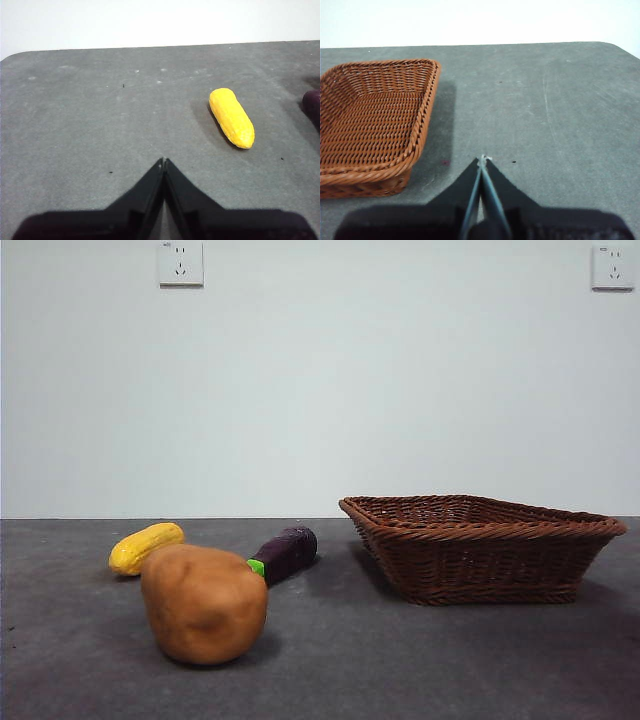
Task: Help me put the vegetables on the table into the basket
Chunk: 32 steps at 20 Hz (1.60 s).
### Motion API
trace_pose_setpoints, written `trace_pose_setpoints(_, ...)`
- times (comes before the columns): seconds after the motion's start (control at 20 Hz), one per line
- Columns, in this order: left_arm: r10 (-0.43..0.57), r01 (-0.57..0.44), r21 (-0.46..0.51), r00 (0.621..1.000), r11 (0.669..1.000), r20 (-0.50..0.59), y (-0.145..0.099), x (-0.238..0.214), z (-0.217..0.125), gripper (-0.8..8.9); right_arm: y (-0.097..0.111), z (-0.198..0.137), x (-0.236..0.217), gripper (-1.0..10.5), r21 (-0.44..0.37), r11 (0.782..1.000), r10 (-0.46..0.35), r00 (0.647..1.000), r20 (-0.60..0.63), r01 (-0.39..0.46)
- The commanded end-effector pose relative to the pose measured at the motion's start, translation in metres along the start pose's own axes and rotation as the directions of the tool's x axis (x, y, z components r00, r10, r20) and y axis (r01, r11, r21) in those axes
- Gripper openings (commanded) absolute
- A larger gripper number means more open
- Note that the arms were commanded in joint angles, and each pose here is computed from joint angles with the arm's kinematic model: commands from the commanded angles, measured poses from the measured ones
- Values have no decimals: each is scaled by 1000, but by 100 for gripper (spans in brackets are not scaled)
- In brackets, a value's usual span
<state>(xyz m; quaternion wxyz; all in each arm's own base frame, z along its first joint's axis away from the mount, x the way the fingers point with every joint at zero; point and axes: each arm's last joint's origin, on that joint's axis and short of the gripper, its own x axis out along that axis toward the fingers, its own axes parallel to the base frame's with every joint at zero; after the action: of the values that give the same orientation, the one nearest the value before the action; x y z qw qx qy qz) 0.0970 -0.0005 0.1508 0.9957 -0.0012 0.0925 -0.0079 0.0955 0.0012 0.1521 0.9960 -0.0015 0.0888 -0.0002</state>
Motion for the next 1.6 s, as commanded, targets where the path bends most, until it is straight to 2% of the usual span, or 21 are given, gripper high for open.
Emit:
trace_pose_setpoints(0.05,1,-1,2,1000,1000,-6,0,1,-3,-4,0,-2,1,1,-2,1000,0,1000,-2,0)
trace_pose_setpoints(0.75,-14,14,0,1000,1000,-3,0,1,-3,-4,0,-2,1,1,8,1000,6,1000,-2,-6)
trace_pose_setpoints(0.95,-14,14,0,1000,1000,-2,0,1,-3,-4,1,-2,1,1,136,990,23,1000,-2,-23)
trace_pose_setpoints(1.15,-15,15,-1,1000,1000,-7,0,1,-3,-4,1,-2,1,-3,267,963,24,1000,-5,-21)
trace_pose_setpoints(1.25,-15,14,-17,1000,1000,-8,0,1,-3,-4,1,-3,1,-8,290,957,24,1000,-12,-19)
trace_pose_setpoints(1.35,-15,14,-75,1000,997,-14,0,1,-3,-5,1,-4,2,-8,314,949,24,999,-23,-15)
trace_pose_setpoints(1.6,-64,58,-134,997,989,-47,-2,3,-3,-6,1,1,1,-9,402,916,31,997,-65,-2)
